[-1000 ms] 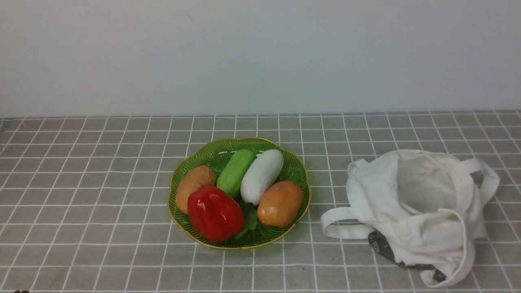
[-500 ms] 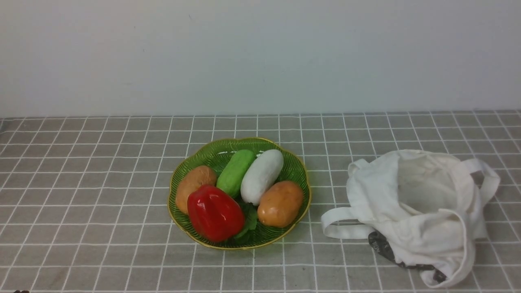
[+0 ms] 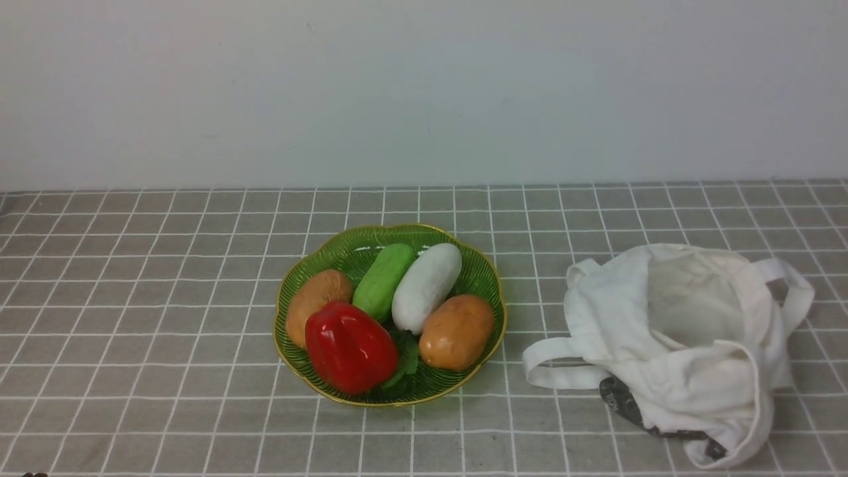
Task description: Take vegetables from bag on grey coffee tablecloth place on plate.
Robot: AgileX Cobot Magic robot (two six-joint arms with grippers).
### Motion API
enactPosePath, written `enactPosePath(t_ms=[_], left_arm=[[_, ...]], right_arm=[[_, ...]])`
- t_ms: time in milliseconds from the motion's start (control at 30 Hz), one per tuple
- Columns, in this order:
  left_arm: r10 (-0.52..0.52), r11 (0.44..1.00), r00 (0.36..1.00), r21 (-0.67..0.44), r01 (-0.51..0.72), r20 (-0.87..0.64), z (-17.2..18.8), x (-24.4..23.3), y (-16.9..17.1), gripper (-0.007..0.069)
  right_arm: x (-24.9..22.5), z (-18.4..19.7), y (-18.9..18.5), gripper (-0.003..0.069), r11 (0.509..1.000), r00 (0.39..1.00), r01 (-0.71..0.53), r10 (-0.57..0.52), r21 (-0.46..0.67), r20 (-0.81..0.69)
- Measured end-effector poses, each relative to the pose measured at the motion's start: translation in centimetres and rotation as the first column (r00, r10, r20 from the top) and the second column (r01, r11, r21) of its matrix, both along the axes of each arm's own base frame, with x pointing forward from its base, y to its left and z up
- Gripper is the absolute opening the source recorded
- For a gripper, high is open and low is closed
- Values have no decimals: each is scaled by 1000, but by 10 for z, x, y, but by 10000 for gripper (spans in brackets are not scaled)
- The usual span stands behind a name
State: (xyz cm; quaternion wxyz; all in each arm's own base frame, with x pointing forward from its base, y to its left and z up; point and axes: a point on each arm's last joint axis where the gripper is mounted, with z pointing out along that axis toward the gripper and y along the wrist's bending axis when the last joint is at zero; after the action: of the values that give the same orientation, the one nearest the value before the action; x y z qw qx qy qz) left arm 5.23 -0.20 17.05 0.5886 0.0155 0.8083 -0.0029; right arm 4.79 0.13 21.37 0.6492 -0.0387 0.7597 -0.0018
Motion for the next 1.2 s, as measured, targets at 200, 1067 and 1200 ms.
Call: enactPosePath(t_ms=[200, 1067, 1200], left_arm=[[0, 1000, 1000, 0, 0, 0, 0, 0, 0, -5], [0, 1000, 1000, 0, 0, 0, 0, 0, 0, -5], [0, 1000, 1000, 0, 0, 0, 0, 0, 0, -5]], right_arm=[[5, -34, -4, -13, 996, 994, 86, -85, 2, -70], [6, -33, -6, -13, 993, 991, 120, -120, 11, -58], [6, -33, -6, -13, 993, 991, 120, -120, 11, -58]])
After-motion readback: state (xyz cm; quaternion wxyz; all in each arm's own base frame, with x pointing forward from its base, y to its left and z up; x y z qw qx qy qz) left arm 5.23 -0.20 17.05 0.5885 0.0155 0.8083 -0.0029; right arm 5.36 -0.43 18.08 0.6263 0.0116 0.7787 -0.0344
